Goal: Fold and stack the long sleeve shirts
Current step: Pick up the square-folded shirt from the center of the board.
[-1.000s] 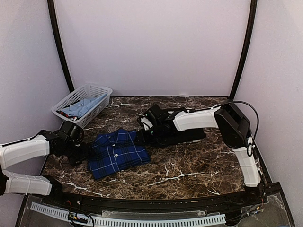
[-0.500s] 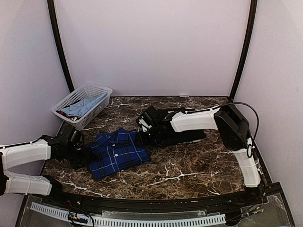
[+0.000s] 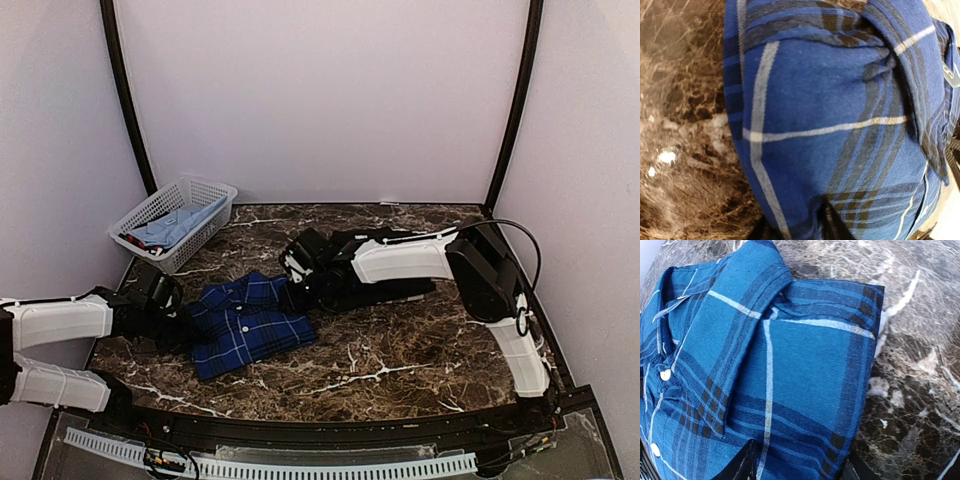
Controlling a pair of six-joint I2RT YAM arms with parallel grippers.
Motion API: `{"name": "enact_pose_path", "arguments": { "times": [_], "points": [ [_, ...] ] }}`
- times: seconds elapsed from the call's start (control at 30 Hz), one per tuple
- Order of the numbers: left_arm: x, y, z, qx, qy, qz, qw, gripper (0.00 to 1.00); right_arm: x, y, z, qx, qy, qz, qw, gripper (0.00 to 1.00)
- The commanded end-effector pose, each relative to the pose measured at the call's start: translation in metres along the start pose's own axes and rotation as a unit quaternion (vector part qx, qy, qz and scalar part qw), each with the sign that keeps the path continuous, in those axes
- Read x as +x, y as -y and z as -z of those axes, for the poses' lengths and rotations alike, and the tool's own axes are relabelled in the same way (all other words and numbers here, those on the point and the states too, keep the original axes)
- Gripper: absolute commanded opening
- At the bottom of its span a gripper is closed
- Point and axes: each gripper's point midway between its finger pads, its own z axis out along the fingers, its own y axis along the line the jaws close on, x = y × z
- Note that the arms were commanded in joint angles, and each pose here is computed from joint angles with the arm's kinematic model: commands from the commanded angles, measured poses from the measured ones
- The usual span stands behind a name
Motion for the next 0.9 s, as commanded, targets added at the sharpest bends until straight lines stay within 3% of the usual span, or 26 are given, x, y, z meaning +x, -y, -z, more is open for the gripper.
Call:
{"name": "enact_pose_path", "arguments": {
  "times": [0.0, 0.1, 0.27, 0.37, 0.87],
  "points": [
    [0.009, -0.002, -0.002, 0.005, -0.020, 0.009, 1.000, 0.26, 0.032, -0.003, -0.021, 0.005, -0.048, -0.002, 0.999, 0.47],
    [0.007, 0.004, -0.001, 0.018, -0.021, 0.013, 1.000, 0.17, 0.031, -0.011, -0.023, -0.002, -0.049, 0.001, 0.999, 0.38],
    [0.006, 0.013, 0.003, 0.035, -0.022, 0.016, 0.999, 0.03, 0.023, -0.018, -0.021, -0.004, -0.044, 0.006, 0.999, 0.10],
    [0.004, 0.019, 0.007, 0.042, -0.021, 0.015, 0.999, 0.00, 0.012, -0.024, -0.015, -0.005, -0.034, 0.010, 0.999, 0.00],
    [-0.022, 0.061, 0.052, 0.078, 0.015, -0.035, 0.996, 0.00, -0.055, -0.056, 0.051, 0.001, 0.042, 0.048, 0.998, 0.00]
  ]
}}
